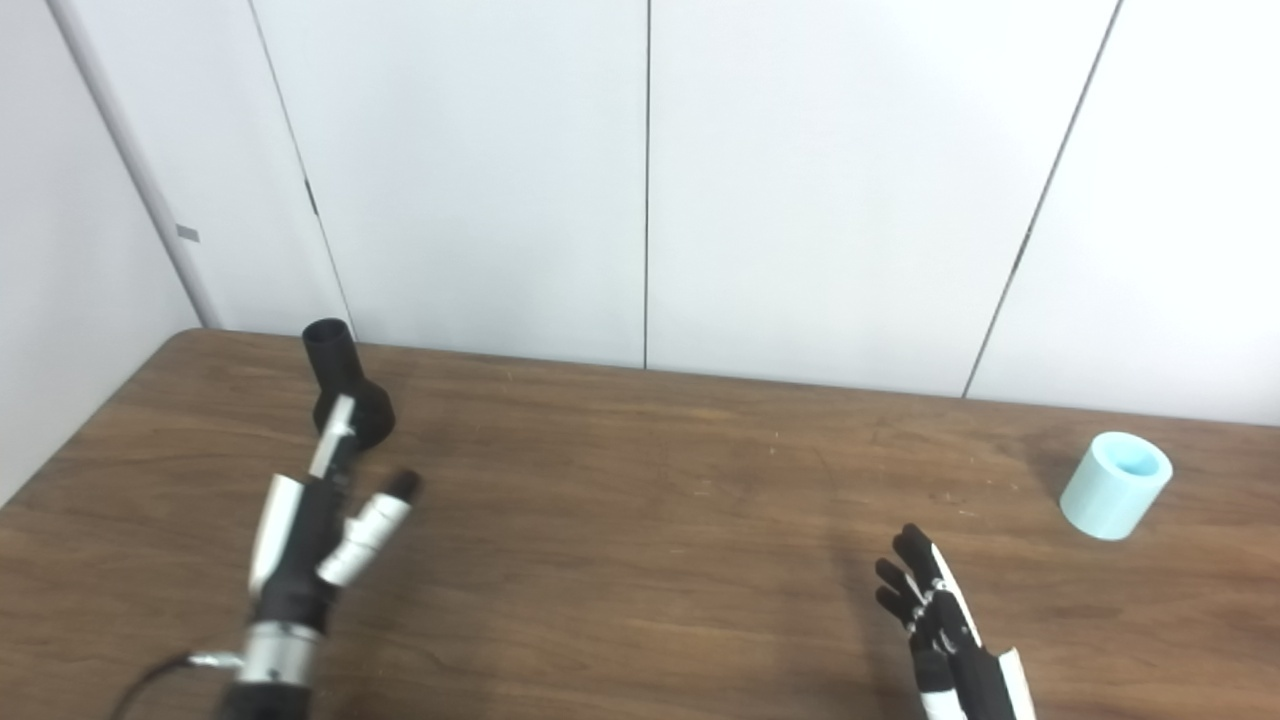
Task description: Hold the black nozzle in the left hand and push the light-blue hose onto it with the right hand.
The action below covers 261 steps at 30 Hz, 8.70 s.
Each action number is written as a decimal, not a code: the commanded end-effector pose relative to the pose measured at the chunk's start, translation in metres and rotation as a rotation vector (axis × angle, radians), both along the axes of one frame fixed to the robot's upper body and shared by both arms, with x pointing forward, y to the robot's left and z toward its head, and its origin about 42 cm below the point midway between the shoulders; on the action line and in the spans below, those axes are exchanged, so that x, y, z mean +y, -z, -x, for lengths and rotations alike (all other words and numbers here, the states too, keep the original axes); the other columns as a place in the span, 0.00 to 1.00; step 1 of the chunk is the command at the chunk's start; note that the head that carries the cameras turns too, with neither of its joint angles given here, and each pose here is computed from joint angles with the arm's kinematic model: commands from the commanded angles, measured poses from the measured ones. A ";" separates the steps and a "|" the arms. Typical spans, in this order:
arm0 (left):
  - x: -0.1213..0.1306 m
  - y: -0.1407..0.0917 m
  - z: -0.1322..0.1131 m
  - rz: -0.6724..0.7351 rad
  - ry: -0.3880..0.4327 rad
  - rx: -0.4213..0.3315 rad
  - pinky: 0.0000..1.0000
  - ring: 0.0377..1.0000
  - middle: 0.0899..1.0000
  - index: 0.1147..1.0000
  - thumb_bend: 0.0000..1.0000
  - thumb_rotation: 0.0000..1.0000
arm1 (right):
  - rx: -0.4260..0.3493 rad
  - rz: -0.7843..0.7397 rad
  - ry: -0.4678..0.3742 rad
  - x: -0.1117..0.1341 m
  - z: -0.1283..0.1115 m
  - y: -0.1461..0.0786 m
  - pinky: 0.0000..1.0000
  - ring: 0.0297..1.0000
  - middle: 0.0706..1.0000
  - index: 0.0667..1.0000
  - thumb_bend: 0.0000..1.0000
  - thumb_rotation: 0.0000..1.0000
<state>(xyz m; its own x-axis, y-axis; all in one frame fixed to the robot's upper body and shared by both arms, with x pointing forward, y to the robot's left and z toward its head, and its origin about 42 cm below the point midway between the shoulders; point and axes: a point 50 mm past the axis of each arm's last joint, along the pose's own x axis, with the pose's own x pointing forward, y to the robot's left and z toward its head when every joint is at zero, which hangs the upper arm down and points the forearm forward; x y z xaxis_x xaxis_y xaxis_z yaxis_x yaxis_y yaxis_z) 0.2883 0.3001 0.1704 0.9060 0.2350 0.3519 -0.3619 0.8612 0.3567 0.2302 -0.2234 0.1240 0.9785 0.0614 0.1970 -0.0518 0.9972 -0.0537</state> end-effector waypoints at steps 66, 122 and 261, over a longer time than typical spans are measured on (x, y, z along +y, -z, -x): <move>0.108 -0.014 -0.152 -0.282 -0.138 0.284 1.00 1.00 0.99 0.73 0.78 0.60 | 0.089 0.028 0.013 0.003 0.028 0.017 0.88 0.89 0.93 0.95 0.68 0.95; -0.032 0.081 -0.091 -0.311 0.338 0.443 1.00 0.97 0.81 0.42 0.44 0.41 | 0.113 0.010 0.017 0.012 0.028 0.007 0.87 0.88 0.93 0.95 0.68 0.93; -0.112 0.115 -0.021 -0.452 0.788 0.490 1.00 0.96 0.82 0.42 0.49 0.09 | 0.233 1.320 0.402 -0.171 -0.220 -0.195 0.56 0.69 0.75 0.75 0.94 0.30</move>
